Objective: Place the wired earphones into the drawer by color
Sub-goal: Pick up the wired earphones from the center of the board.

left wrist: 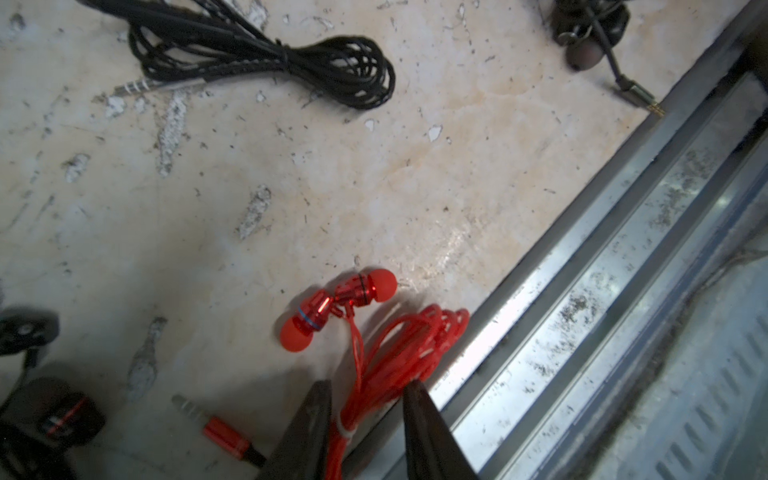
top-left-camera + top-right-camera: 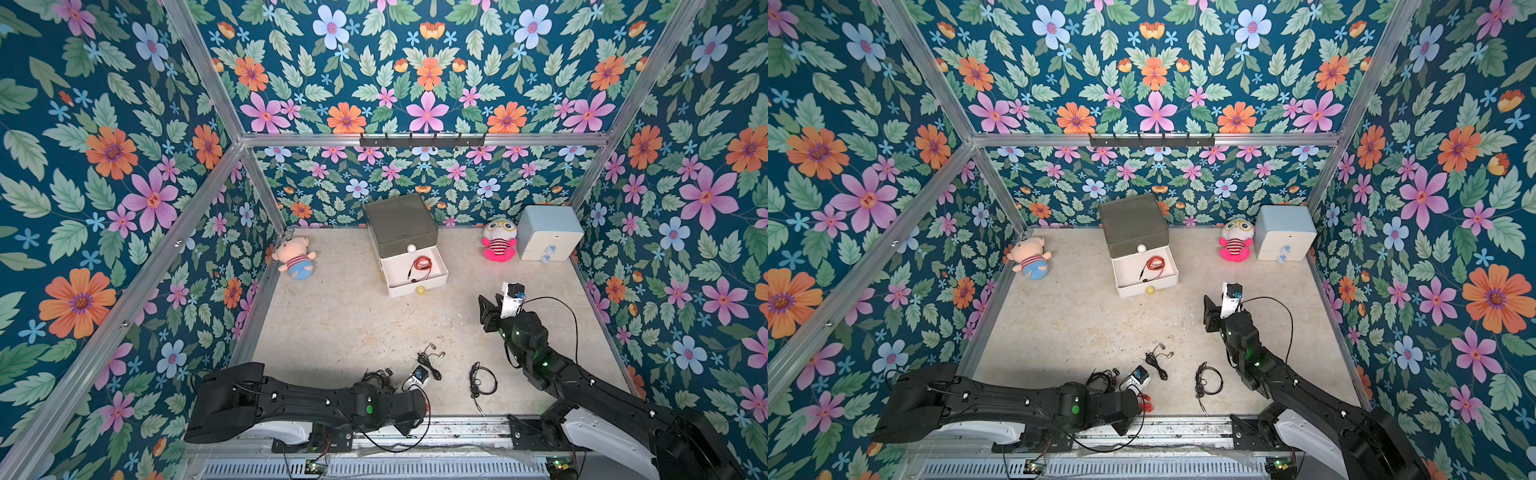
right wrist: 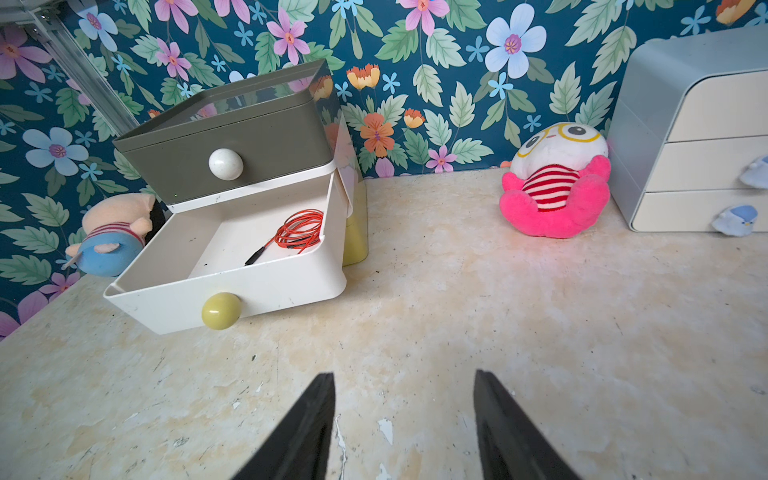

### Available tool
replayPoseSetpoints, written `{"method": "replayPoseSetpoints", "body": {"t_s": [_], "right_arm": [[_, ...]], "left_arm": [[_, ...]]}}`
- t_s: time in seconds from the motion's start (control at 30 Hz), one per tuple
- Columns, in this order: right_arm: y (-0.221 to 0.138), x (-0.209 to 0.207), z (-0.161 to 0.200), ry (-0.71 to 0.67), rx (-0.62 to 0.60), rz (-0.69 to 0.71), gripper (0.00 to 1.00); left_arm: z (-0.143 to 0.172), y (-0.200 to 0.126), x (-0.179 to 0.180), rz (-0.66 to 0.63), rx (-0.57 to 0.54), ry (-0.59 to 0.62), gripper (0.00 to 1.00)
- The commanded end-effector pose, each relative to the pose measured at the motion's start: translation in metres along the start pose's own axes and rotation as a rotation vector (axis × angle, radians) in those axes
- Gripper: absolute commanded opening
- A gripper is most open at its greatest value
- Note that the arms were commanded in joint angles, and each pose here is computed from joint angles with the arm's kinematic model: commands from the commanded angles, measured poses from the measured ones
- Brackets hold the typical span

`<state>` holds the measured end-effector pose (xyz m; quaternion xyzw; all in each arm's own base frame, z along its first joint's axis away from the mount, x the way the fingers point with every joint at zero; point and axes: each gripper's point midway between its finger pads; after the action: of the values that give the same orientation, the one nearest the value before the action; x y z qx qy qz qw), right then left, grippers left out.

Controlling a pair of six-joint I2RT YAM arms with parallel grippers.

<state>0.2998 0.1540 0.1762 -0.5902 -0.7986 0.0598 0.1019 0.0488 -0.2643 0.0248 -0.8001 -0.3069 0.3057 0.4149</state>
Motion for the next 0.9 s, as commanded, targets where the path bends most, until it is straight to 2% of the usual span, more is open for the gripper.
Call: {"method": "replayPoseSetpoints", "body": {"t_s": [0.0, 0.33, 0.53, 0.63, 0.77, 0.87], "right_arm": [[-0.0006, 0.0003, -0.0056, 0.010, -0.025, -0.001, 0.58], [-0.0016, -0.0006, -0.0069, 0.012, -0.030, 0.003, 0.58], [-0.0017, -0.0010, -0.0060, 0.012, -0.029, 0.004, 0.58], [-0.0017, -0.0009, -0.0058, 0.012, -0.029, 0.003, 0.58], [-0.0016, -0.0009, -0.0056, 0.011, -0.029, 0.003, 0.58], [-0.0018, -0.0009, -0.0054, 0.011, -0.028, 0.003, 0.58]], "left_arm": [[-0.0018, 0.0005, -0.0037, 0.018, -0.007, -0.014, 0.26], [-0.0024, 0.0031, -0.0033, 0.015, -0.015, -0.022, 0.16], [-0.0017, 0.0048, -0.0041, 0.015, -0.010, -0.025, 0.27], [-0.0014, 0.0059, -0.0045, 0.012, -0.006, -0.025, 0.28], [-0.0023, 0.0065, -0.0052, 0.010, -0.005, -0.023, 0.20], [-0.0039, 0.0058, -0.0059, 0.011, -0.011, -0.022, 0.09]]}}
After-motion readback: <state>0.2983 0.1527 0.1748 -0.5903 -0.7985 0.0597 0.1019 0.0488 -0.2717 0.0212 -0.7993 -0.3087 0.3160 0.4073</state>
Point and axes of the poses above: each gripper's point midway between its finger pads, its own y axis out along the fingers, its own x axis along the line the jaws close on, z = x × y, and after that the axes turned 7 degrees about -y, right-handed
